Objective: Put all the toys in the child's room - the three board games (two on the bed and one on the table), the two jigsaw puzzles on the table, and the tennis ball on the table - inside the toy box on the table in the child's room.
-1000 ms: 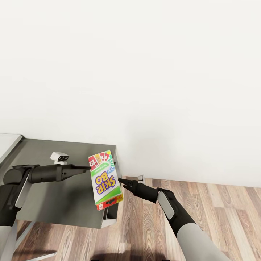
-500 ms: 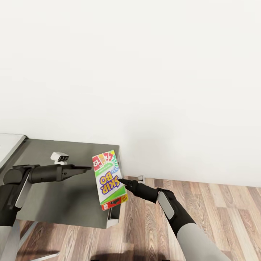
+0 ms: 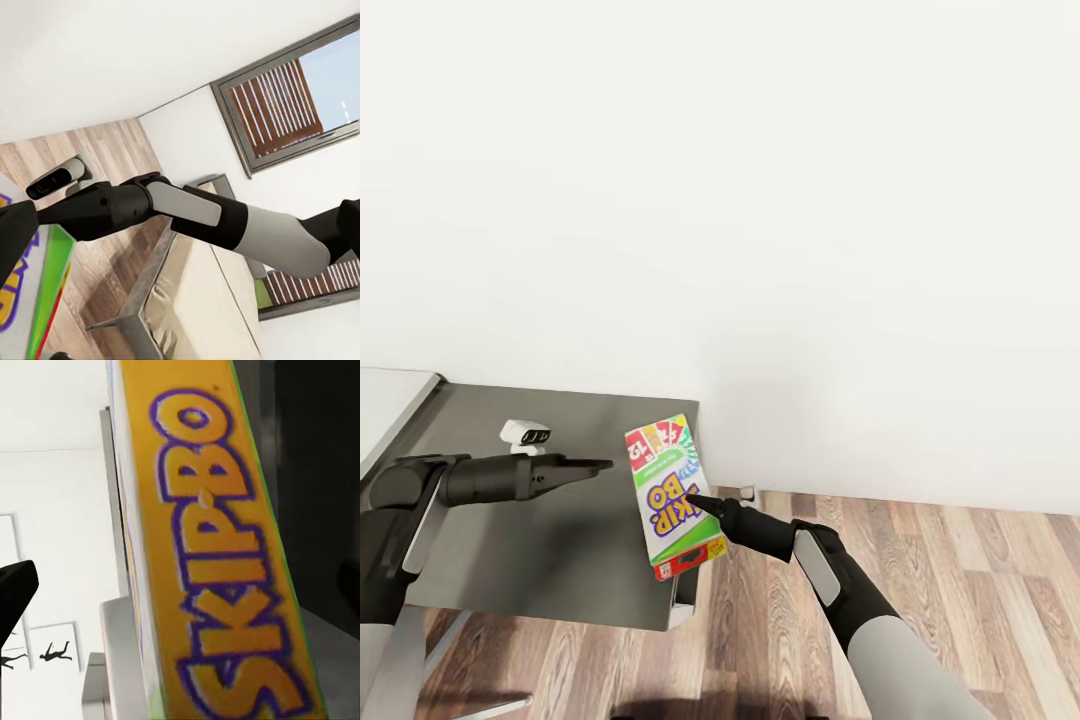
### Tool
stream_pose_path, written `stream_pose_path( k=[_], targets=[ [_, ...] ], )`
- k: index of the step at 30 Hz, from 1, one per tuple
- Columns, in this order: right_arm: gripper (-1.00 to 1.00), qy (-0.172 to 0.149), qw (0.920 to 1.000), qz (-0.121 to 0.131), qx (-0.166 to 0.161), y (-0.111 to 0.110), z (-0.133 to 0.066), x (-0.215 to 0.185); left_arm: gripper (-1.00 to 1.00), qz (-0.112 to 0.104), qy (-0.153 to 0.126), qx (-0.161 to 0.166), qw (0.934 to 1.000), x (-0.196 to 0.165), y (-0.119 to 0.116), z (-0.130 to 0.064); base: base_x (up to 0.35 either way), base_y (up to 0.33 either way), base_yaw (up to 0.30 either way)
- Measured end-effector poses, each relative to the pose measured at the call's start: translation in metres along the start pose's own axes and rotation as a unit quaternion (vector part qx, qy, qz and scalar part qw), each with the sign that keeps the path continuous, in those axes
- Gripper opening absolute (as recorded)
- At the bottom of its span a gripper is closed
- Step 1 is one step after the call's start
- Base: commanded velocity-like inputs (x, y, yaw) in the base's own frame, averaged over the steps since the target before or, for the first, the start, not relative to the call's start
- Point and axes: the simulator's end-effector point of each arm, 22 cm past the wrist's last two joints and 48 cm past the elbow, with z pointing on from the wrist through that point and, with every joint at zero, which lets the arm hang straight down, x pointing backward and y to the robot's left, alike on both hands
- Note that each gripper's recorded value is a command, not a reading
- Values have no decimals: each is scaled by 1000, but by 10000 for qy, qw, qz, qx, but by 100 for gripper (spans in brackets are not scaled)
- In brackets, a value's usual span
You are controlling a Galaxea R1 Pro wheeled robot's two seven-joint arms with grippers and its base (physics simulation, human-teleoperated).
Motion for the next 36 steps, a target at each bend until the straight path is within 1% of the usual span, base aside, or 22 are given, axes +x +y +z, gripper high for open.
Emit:
stream_pose_path(
  k=[10, 11, 20, 29, 32, 36],
  targets=[
    [100, 2, 10000, 5, 6, -1, 0, 0, 100, -3, -1, -4, 10000, 0, 0, 0, -32, 44, 0],
    [-100, 2, 10000, 5, 6, -1, 0, 0, 100, -2, 0, -5, 10000, 0, 0, 0, -35, 57, 0],
    [-100, -2, 10000, 14, -8, 0, 0, 0, 100, -25, -24, 10, 10000, 0, 0, -1, -6, 9, 0],
    [-100, -2, 10000, 30, -12, 10, -3, 3, 100, -33, -20, 7, 10000, -3, -9, -2, 0, 0, 0],
    [-100, -2, 10000, 17, 6, 12, -4, 3, 100, -33, -24, 8, 10000, -4, -13, -3, 0, 0, 0],
    [-100, -7, 9999, 26, 111, 12, -5, 4, 100, -34, -24, 4, 10000, -5, -17, -4, 0, 0, 0]
  ],
)
